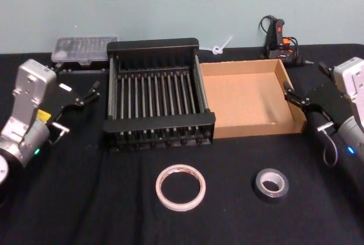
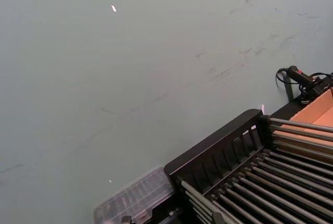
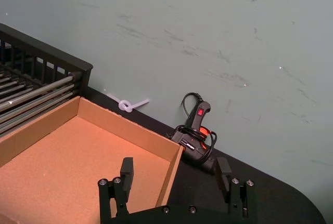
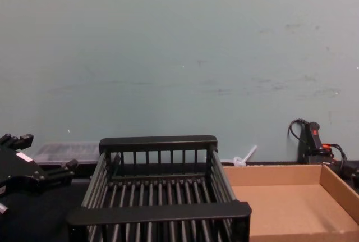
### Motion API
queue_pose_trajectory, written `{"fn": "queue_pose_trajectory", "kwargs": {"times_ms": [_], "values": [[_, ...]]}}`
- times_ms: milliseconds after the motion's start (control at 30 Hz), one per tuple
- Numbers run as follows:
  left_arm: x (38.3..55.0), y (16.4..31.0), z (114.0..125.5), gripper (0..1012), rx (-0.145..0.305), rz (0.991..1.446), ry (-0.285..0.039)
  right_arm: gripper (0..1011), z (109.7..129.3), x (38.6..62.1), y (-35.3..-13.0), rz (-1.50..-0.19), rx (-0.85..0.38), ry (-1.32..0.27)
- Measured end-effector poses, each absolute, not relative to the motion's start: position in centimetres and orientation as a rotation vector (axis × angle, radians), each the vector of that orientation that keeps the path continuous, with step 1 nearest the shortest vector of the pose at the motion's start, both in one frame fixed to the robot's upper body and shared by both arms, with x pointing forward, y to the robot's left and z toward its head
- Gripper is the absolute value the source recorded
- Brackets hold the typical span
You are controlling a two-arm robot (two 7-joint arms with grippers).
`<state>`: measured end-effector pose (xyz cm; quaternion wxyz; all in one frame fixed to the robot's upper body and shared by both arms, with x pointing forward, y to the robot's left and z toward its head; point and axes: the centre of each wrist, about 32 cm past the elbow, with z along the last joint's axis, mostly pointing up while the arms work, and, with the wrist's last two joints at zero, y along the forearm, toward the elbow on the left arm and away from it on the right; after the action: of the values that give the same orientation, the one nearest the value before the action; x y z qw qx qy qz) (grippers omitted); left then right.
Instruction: Pick up the white tape and place it into the black box , Pick up the silver tape and place it into the brown box.
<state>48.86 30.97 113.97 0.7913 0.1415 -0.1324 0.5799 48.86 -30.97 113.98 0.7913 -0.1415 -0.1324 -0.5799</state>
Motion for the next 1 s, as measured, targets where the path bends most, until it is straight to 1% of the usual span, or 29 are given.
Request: {"fn": "queue_pose_trajectory", "kwargs": {"times_ms": [333,533,867,1000], "values": [[48.9,31.0,114.0,1001,0.304,1.248,-0.285,1000,114.3,48.8,-31.1,-1.24,-0.269,-0.265],[48.9,31.0,114.0,1001,0.304,1.248,-0.285,1000,114.6,48.3,-30.9,-1.219,-0.241,-0.239],[48.9,31.0,114.0,1001,0.305,1.248,-0.285,1000,115.1,46.3,-30.2,-1.183,-0.175,-0.152],[48.9,31.0,114.0,1001,0.304,1.248,-0.285,1000,115.3,45.1,-29.7,-1.166,-0.16,-0.113]]}}
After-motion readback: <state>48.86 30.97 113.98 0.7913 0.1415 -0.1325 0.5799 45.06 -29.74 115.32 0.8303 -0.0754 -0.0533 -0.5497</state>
